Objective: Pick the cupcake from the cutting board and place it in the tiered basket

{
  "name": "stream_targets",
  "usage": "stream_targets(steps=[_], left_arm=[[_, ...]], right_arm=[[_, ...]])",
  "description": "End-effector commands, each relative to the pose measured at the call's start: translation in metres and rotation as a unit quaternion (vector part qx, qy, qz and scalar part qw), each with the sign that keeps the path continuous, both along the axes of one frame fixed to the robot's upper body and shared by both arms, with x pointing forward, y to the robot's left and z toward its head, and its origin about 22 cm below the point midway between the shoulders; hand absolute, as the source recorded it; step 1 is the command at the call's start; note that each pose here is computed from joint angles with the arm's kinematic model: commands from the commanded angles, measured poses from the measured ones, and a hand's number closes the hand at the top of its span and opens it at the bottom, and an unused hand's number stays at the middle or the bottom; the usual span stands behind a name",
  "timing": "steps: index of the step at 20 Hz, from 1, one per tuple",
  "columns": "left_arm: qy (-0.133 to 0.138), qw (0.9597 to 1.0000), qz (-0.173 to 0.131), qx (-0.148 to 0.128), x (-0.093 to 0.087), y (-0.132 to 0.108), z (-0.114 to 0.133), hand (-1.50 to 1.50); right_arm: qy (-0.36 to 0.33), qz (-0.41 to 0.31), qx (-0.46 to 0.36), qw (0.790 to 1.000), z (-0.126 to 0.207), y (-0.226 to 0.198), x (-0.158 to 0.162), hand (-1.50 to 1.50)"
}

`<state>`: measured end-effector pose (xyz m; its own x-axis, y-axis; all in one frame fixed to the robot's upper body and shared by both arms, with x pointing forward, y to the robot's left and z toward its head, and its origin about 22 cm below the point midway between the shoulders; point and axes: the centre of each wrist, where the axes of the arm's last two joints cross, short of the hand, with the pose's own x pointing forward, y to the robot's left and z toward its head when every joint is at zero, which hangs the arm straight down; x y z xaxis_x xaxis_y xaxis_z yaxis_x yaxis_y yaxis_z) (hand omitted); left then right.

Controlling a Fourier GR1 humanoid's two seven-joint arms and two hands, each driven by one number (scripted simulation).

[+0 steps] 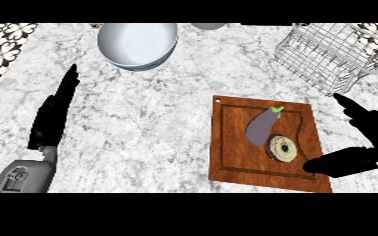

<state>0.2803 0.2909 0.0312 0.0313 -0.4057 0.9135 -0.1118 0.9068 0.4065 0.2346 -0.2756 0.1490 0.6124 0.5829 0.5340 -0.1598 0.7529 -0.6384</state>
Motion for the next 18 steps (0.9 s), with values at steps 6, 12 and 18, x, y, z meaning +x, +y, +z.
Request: stream_targets(steps=[6, 12, 18], left_arm=[[-0.005, 0.9999, 0.01, 0.006, -0.001, 0.008, -0.007, 0.0], [-0.003, 1.0, 0.006, 0.007, -0.003, 0.01, 0.002, 0.0], [-0.001, 1.0, 0.002, 0.004, -0.008, 0.001, 0.0, 0.0]], right_arm=[[0.078, -0.013, -0.024, 0.997, -0.009, 0.03, 0.006, -1.5], [0.079, 0.003, -0.068, 0.995, -0.025, 0.05, 0.005, -1.5], [0.066, -0.008, -0.098, 0.993, -0.03, 0.045, 0.008, -1.5]])
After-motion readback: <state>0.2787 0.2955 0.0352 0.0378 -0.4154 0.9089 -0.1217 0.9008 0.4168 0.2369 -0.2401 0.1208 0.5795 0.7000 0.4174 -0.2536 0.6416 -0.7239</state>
